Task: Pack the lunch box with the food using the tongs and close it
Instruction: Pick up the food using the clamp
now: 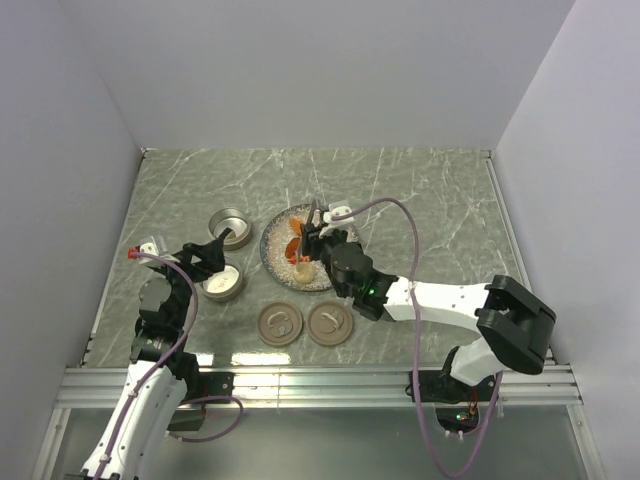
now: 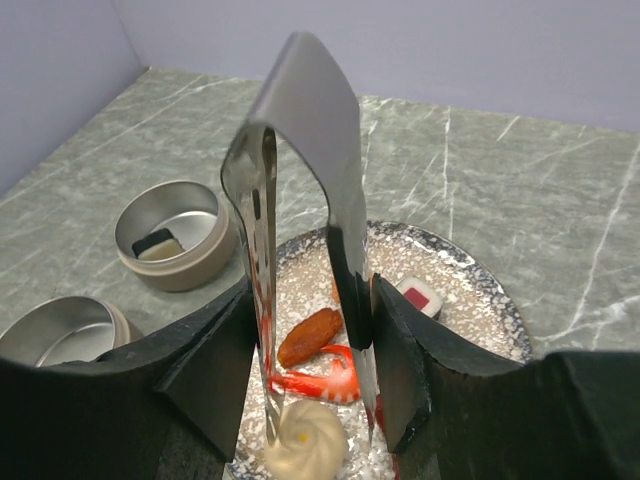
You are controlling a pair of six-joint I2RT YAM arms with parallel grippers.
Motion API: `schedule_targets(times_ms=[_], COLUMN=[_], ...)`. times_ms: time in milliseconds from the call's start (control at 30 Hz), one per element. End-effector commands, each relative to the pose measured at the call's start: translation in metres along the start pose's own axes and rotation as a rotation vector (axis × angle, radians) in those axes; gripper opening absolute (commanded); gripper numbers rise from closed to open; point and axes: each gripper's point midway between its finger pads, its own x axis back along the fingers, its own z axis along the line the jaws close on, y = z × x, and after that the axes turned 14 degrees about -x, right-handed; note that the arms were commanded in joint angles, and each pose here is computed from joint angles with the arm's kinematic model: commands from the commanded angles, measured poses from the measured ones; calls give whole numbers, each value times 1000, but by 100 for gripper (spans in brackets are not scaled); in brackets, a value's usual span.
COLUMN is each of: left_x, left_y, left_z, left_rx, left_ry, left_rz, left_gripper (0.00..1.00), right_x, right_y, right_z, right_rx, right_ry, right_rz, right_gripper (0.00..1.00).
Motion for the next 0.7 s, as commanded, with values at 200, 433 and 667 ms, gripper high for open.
schedule_targets(times_ms=[200,433,667], left_x=[-1,-1,0], left_y=[19,17,19], left_z=[-9,-9,-9], left_rx=[19,18,19], left_ry=[-32,-33,-37], left_rz=[-59,-52,-59], left_gripper=[99,100,100], right_x=[19,18,8], right_y=[32,24,6], right_z=[3,17,17], right_rx=[-73,-79,-48], right_ry=[2,46,4], right_rz=[-91,-66,-12], right_gripper=[55,55,51])
